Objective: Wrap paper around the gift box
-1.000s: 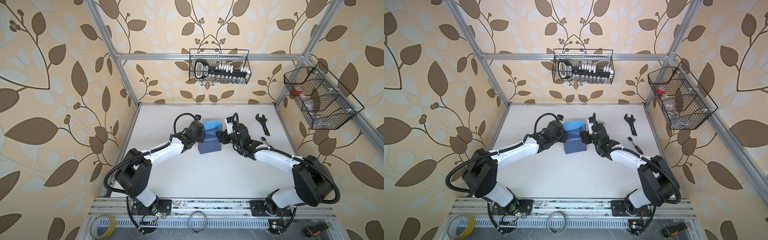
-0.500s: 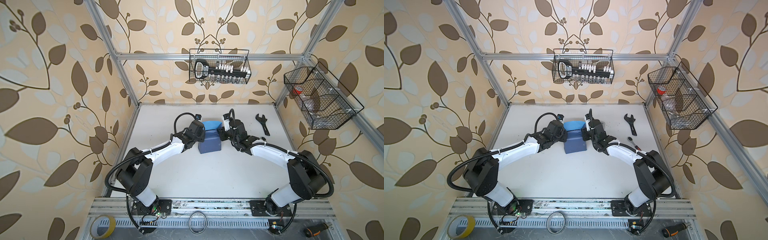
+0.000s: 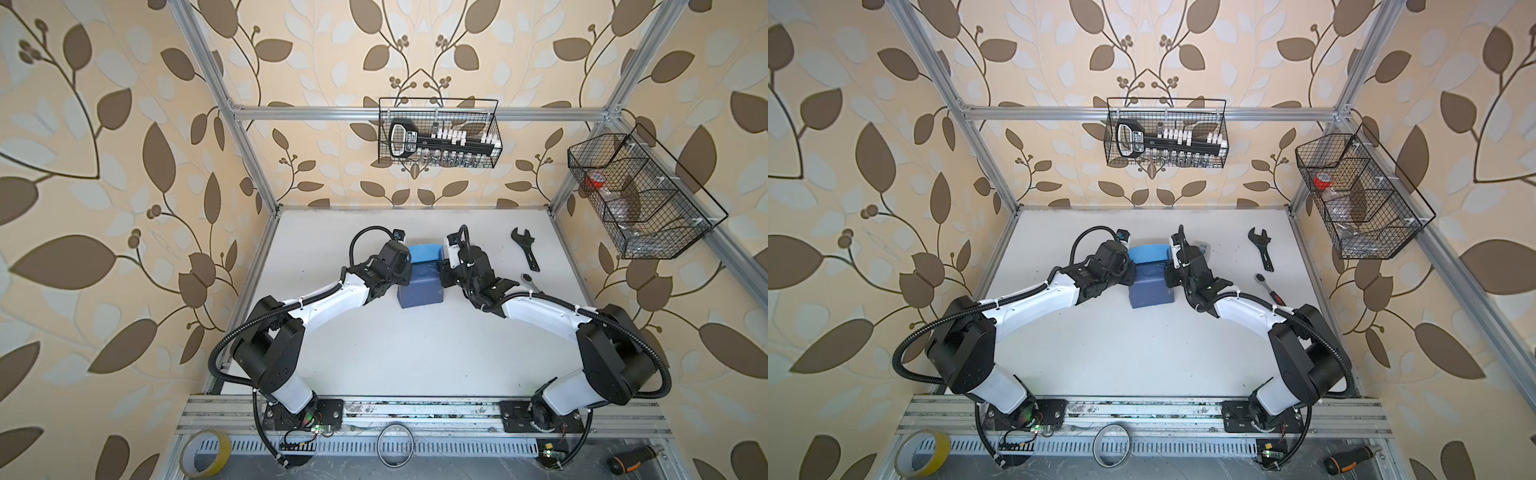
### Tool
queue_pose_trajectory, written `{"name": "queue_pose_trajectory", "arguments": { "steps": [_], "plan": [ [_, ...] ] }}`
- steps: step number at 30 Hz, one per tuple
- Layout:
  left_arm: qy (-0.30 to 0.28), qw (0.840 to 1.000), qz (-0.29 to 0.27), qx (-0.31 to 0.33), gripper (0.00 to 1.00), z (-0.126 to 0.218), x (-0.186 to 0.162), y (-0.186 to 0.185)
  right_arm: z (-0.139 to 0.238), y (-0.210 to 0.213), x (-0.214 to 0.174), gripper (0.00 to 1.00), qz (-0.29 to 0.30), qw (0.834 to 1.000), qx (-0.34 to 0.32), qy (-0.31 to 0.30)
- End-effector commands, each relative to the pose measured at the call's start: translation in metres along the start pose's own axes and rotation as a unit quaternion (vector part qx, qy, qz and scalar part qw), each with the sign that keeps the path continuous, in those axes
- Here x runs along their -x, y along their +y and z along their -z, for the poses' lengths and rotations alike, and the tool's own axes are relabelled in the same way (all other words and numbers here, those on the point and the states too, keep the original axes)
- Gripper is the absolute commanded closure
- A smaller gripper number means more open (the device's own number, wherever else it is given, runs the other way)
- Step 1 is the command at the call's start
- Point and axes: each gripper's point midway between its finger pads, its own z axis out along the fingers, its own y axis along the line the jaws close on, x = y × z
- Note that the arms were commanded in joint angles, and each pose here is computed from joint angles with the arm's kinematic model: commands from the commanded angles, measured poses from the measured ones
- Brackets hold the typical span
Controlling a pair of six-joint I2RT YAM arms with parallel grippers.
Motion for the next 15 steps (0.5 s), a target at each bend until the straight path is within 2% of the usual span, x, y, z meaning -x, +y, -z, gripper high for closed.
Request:
{"name": "queue_pose_trajectory", "arguments": {
  "steps": [1, 5, 9, 15],
  "plan": [
    [0.014, 1.0, -0.014, 0.005, 0.78, 0.002, -0.005, 0.0, 0.008, 0.001, -0.015, 0.73, -0.001, 1.0, -0.002, 0.015],
    [0.023, 0.999, -0.022, 0.015, 0.83, -0.002, -0.017, 0.002, 0.018, 0.008, -0.016, 0.72, -0.017, 1.0, 0.009, 0.009],
    [0.028, 0.999, -0.023, 0.011, 0.95, -0.001, -0.026, 0.0, 0.029, 0.009, -0.015, 0.71, -0.031, 1.0, 0.004, -0.001],
    [0.03, 0.999, -0.019, 0.005, 1.0, 0.0, -0.032, -0.002, 0.025, 0.003, -0.018, 0.67, -0.035, 0.999, -0.014, 0.006]
  ]
}}
